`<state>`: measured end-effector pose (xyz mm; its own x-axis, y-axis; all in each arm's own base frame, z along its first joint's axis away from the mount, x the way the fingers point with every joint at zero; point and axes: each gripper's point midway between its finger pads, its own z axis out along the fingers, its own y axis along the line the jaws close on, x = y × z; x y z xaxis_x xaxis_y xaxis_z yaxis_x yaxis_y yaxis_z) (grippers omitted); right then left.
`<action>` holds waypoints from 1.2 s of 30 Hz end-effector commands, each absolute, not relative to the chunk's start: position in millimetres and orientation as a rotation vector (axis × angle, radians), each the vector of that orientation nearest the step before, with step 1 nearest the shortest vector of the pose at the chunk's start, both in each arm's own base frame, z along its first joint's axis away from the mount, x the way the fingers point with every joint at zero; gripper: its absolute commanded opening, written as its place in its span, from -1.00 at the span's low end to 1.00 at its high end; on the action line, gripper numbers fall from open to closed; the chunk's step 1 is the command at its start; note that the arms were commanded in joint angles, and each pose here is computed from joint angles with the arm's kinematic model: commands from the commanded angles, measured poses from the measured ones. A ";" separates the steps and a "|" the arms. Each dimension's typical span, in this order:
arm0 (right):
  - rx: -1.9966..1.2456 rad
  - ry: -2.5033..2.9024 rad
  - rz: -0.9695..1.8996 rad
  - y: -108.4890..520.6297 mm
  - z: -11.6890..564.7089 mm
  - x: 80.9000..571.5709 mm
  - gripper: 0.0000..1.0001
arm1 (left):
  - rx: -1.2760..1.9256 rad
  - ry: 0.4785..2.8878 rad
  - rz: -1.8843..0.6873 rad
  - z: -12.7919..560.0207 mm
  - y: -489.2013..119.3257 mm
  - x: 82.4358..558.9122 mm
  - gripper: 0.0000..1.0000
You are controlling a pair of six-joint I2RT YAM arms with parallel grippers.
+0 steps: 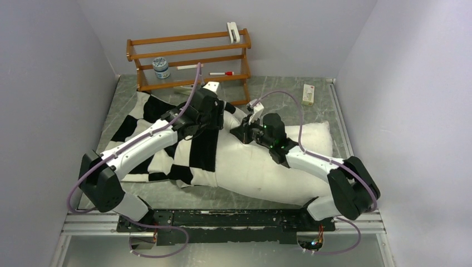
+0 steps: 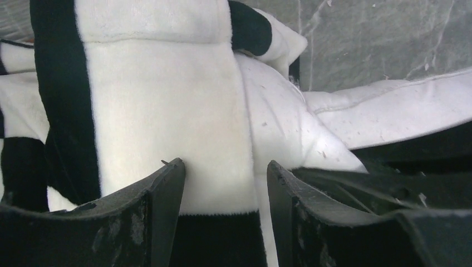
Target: Put the pillow into the pillowcase
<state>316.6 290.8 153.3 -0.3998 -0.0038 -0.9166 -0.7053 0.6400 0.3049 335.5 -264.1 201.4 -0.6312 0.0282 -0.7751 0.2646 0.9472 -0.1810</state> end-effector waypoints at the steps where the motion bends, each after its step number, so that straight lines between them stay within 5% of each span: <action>1: -0.597 1.876 0.925 308.5 146.8 274.0 -1.00 | 0.169 2.152 -0.328 220.1 -252.4 340.6 0.22; 8: -0.575 1.834 0.935 312.5 164.7 262.2 -1.00 | 0.166 2.146 -0.282 209.5 -253.8 351.8 0.11; 12: -0.575 1.815 0.954 318.9 169.1 253.1 -1.00 | 0.185 2.157 -0.257 206.8 -256.7 357.4 -0.50; 16: -0.513 1.835 1.001 325.3 167.0 252.9 -1.00 | 0.285 2.076 -0.485 250.6 -297.2 343.5 -0.90; 24: -0.254 1.806 1.021 314.7 161.5 267.2 -1.00 | 0.386 1.912 -1.275 301.2 -397.9 245.7 -0.90; 36: -0.052 1.659 0.975 298.1 185.0 294.1 -1.00 | 0.474 1.879 -1.498 282.8 -430.6 226.9 -0.90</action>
